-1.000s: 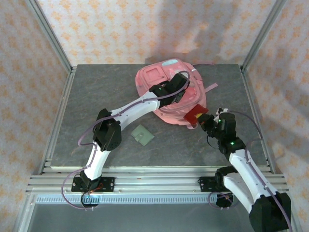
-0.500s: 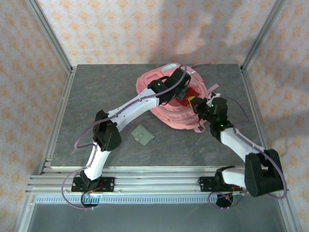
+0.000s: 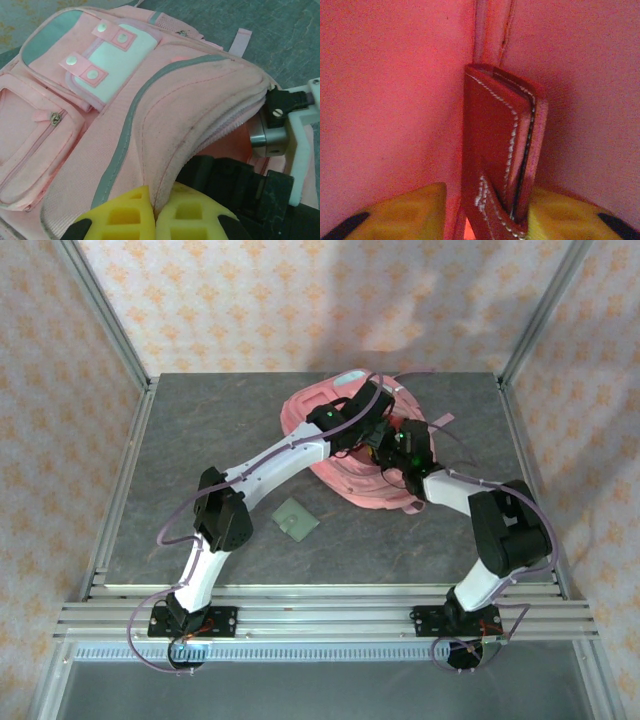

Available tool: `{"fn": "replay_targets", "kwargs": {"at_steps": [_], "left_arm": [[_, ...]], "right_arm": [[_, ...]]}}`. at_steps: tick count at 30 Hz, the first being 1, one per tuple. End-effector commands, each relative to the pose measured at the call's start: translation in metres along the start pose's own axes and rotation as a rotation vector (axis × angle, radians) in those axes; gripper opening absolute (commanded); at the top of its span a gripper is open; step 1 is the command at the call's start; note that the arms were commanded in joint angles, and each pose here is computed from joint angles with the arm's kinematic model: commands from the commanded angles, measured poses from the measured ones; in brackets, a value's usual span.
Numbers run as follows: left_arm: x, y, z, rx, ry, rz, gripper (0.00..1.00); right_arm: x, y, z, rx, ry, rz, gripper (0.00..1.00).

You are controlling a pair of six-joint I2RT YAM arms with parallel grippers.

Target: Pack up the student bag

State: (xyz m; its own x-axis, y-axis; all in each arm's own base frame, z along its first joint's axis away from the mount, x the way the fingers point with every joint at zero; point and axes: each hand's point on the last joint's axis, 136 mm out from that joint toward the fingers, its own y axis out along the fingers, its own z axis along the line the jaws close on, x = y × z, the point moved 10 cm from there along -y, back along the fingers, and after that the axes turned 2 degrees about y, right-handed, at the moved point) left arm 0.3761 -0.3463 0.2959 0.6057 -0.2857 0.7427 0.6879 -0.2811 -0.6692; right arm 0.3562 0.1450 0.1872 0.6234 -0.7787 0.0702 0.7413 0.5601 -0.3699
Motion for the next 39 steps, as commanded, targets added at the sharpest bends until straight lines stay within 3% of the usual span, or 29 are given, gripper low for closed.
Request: {"fn": "replay_targets", "kwargs": {"at_steps": [1,12,16,17,22,25,32,39], "left_arm": [[0.024,-0.016,-0.005,-0.035,-0.071,-0.136,0.0],[0.006,0.001,-0.007,-0.078,-0.098,-0.098,0.0],[-0.001,-0.007,-0.003,-0.089,-0.122,-0.085,0.4],[-0.005,-0.012,-0.001,-0.084,-0.129,-0.085,0.45],[-0.045,-0.052,0.029,-0.067,-0.24,-0.131,0.61],[-0.086,-0.066,0.05,-0.048,-0.333,-0.111,0.66],[-0.18,-0.089,0.088,0.013,-0.564,-0.027,0.67],[-0.258,-0.082,0.102,0.045,-0.753,0.091,0.72]], "right_arm": [[-0.003,-0.015,-0.009,-0.13,-0.054,-0.004,0.49],[-0.007,-0.125,-0.013,-0.257,-0.22,-0.165,0.56],[-0.014,-0.145,-0.006,-0.226,-0.28,-0.165,0.56],[-0.016,-0.148,-0.005,-0.218,-0.296,-0.155,0.56],[-0.033,-0.147,0.003,-0.176,-0.421,-0.038,0.55],[-0.052,-0.143,0.009,-0.137,-0.521,0.035,0.55],[-0.086,-0.125,0.018,-0.045,-0.672,0.218,0.54],[-0.128,-0.08,0.017,-0.049,-0.76,0.406,0.54]]}}
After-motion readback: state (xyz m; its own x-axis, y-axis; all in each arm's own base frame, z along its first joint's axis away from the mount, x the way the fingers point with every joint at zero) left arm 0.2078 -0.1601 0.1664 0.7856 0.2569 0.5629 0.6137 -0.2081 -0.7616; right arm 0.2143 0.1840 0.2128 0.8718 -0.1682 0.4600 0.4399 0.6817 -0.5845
